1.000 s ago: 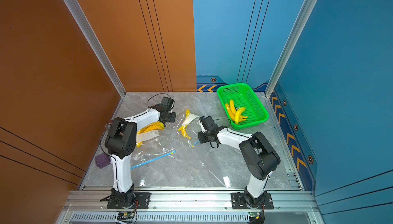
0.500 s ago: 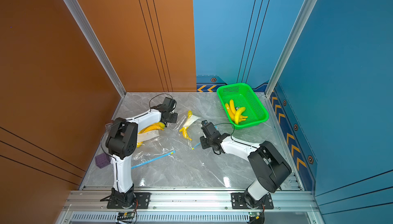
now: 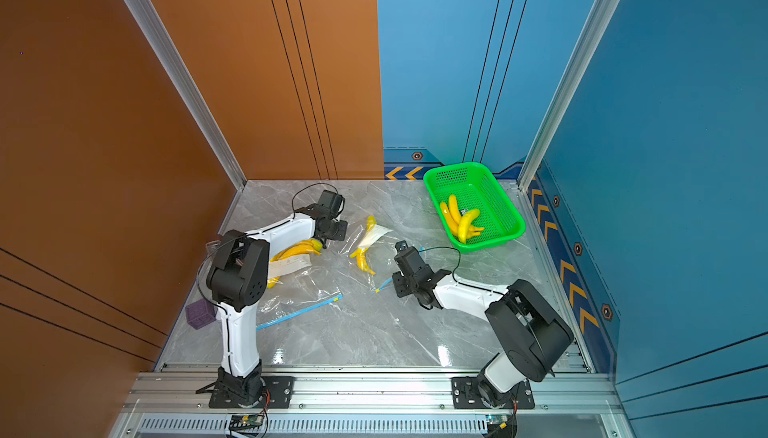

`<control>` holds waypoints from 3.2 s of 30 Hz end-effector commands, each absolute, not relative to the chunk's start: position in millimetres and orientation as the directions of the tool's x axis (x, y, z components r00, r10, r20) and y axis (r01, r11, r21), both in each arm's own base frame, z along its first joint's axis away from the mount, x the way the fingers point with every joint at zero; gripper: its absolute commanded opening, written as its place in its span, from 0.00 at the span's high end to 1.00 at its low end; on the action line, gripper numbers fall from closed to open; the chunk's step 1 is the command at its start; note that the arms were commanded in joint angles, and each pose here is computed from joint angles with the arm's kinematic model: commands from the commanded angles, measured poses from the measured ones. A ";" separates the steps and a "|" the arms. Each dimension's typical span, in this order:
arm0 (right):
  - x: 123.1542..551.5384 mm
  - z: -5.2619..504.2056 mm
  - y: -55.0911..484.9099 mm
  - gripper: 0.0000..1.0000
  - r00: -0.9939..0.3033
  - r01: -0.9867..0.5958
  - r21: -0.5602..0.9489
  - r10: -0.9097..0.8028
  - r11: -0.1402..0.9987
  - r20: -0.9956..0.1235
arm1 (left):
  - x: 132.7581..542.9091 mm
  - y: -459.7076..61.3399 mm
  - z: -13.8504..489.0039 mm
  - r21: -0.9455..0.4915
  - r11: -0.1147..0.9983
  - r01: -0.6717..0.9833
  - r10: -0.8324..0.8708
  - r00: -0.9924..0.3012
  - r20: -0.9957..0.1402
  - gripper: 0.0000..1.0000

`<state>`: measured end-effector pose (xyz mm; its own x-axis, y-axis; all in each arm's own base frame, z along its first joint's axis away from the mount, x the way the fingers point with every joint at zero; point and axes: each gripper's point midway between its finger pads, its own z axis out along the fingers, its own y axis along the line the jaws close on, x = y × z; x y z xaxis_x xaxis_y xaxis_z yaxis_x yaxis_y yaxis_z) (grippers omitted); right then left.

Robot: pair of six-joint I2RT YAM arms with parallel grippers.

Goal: Open the zip-top bag and take out the banana
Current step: Pick up the banana from the zipper food storage bag.

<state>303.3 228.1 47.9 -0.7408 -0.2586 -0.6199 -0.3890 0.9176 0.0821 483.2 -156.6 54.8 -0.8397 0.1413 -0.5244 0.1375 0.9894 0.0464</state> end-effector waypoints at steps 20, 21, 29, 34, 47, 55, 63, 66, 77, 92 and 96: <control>293.5 47.8 260.0 0.57 -0.634 -0.471 0.064 -0.287 0.880 -0.718 | 481.0 -165.9 58.4 0.050 0.984 0.171 0.172 -0.837 -0.520 1.00; 297.7 52.7 264.8 0.57 -0.621 -0.477 0.066 -0.283 0.877 -0.731 | 479.8 -168.0 57.6 0.052 0.983 0.177 0.178 -0.837 -0.518 1.00; 318.0 73.0 301.5 0.52 -0.549 -0.534 0.077 -0.276 0.842 -0.789 | 466.0 -182.0 47.6 0.049 0.975 0.215 0.211 -0.844 -0.494 1.00; 324.1 62.1 319.3 0.50 -0.555 -0.557 0.096 -0.284 0.825 -0.782 | 456.5 -191.3 41.4 0.052 0.970 0.236 0.232 -0.847 -0.479 1.00; 333.4 38.1 340.3 0.46 -0.580 -0.588 0.133 -0.302 0.797 -0.757 | 432.1 -191.4 29.8 0.080 0.969 0.233 0.244 -0.862 -0.445 1.00; 344.1 63.0 301.7 0.56 -0.574 -0.521 0.133 -0.231 0.843 -0.786 | 439.6 -180.5 36.4 0.093 0.973 0.211 0.230 -0.858 -0.460 1.00; 341.9 78.2 290.4 0.55 -0.534 -0.494 0.069 -0.240 0.867 -0.811 | 445.3 -179.6 38.4 0.093 0.974 0.207 0.226 -0.855 -0.467 1.00; 350.7 60.6 288.2 0.57 -0.558 -0.481 0.016 -0.292 0.877 -0.777 | 445.6 -181.4 39.2 0.087 0.974 0.209 0.225 -0.854 -0.469 1.00; 347.9 29.8 323.4 0.58 -0.557 -0.593 -0.016 -0.426 0.805 -0.713 | 442.2 -187.0 37.5 0.084 0.972 0.221 0.235 -0.854 -0.465 1.00; 334.1 38.9 354.8 0.44 -0.603 -0.640 0.213 -0.311 0.738 -0.734 | 439.6 -197.6 31.6 0.090 0.967 0.237 0.252 -0.852 -0.458 1.00; 338.8 47.9 357.7 0.43 -0.612 -0.620 0.247 -0.262 0.745 -0.746 | 437.5 -196.4 29.9 0.095 0.967 0.234 0.252 -0.855 -0.454 1.00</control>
<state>334.4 348.2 39.9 -0.6029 -0.3251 -0.7286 -0.6295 0.7549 0.1840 443.8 -195.3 28.8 -0.8480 0.2454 -0.4697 0.2347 0.9686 0.0823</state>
